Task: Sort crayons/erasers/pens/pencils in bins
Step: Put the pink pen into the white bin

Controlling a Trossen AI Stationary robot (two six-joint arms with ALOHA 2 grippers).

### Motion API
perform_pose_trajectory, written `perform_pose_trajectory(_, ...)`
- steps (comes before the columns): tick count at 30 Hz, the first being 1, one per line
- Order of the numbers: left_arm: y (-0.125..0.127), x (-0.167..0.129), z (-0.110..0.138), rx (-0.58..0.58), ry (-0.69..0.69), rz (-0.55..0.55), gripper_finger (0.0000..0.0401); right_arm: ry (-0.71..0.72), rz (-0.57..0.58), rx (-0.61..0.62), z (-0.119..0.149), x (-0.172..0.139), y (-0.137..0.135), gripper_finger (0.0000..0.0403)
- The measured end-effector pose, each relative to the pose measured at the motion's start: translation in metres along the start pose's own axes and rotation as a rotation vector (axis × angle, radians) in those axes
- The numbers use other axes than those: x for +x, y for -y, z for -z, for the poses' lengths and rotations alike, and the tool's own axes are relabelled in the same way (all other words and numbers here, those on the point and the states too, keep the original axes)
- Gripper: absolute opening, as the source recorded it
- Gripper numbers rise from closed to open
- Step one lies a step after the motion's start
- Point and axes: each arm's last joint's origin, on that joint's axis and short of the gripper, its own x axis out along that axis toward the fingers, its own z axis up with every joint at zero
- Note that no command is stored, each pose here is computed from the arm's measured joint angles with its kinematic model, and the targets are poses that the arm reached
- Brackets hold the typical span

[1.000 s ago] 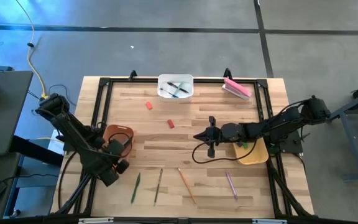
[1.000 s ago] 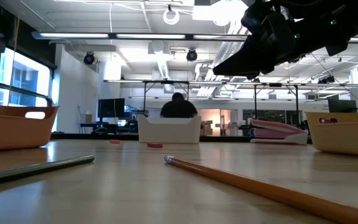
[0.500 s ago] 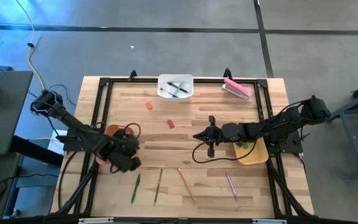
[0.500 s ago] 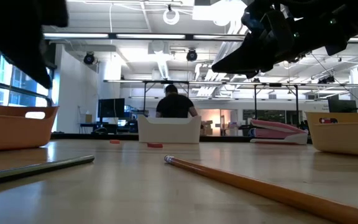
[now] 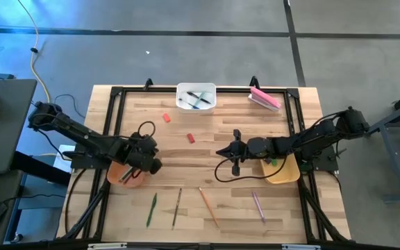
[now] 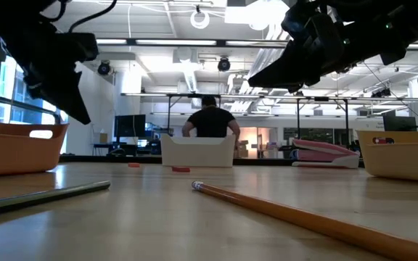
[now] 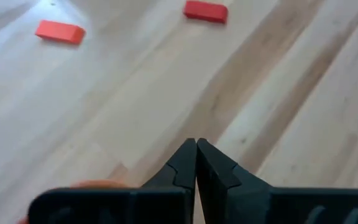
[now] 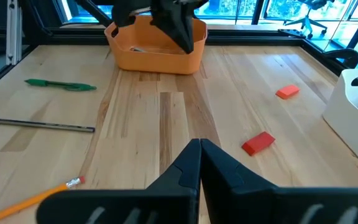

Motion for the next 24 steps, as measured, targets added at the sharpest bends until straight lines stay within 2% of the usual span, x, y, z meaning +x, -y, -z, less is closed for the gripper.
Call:
perform_pose_trajectory(7,-0.016,0.001,0.002,-0.044,0.026,-0.023,0.0000,-0.007,0.000,0.021,0.001,0.000,0.000,0.0000)
perform_pose_trajectory(11,-0.019,-0.008,-0.003,-0.031,0.079,0.017,0.0000,-0.006,0.000,0.033,0.000,0.000,0.000,0.0000)
perform_pose_trajectory(15,-0.015,-0.021,-0.011,0.021,0.171,0.140,0.0000,-0.010,0.002,0.078,-0.011,-0.002,-0.001,0.0000)
perform_pose_trajectory(17,-0.010,-0.026,-0.016,0.057,0.216,0.225,0.0000,-0.039,0.039,0.077,-0.015,-0.006,-0.005,0.0000)
perform_pose_trajectory(24,0.018,-0.031,-0.040,0.194,0.385,0.558,0.0000,-0.203,0.085,0.179,-0.022,-0.018,-0.030,0.0000)
